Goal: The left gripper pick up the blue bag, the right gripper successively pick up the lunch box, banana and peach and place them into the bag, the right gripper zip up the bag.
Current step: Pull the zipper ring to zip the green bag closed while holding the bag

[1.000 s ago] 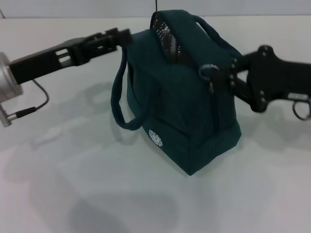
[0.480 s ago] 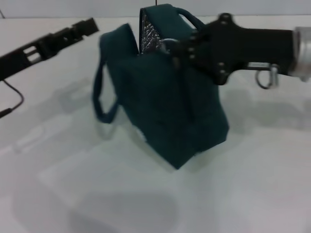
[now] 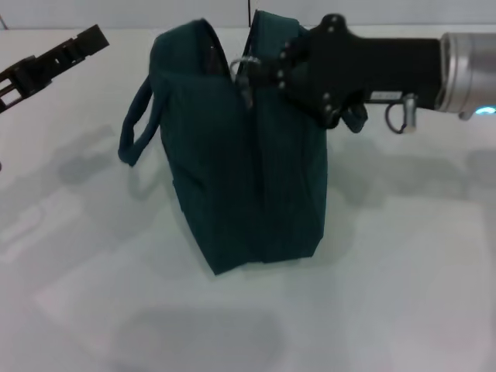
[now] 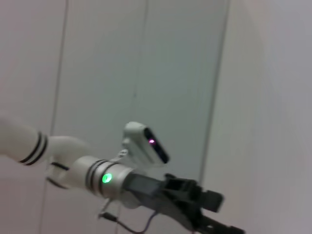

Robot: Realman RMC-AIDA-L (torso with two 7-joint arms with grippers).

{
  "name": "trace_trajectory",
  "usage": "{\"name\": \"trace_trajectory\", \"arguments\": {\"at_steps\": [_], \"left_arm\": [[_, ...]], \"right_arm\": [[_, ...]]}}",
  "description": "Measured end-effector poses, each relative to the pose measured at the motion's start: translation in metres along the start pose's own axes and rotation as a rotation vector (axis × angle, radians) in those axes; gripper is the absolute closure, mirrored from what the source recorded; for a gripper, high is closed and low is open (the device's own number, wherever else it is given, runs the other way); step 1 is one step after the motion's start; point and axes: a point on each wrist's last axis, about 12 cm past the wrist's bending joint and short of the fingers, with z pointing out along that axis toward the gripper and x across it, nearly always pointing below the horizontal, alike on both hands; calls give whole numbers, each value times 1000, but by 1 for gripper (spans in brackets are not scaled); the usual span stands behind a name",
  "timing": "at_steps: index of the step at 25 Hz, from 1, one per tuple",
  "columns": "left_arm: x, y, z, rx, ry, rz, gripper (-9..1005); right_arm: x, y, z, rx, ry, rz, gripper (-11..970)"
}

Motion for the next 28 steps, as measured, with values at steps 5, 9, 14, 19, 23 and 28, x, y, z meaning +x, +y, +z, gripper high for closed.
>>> {"name": "trace_trajectory", "arguments": {"at_steps": [5,9,14,19,23,28], "left_arm": [[-1,2,-10,-26,8,1,154],[0,3,-17,-41,7,1,161],[-2,4,-23,-56,11,7,170],[-2,4,-37,-86,14,8,180],[-1,4,-52,-122,43,13,187],[-6,-6,-73,-188,146,16,196]], "right_arm": [[-4,5,21,-75,-1,-26,944],[-8,8,38,-95,-4,-54,944],[-8,10,58,-83,9,-84,943],[-3,20,77,-95,23,-108,943],[3,25,83,-79,39,-104,942],[8,27,78,-50,36,-85,942]]}}
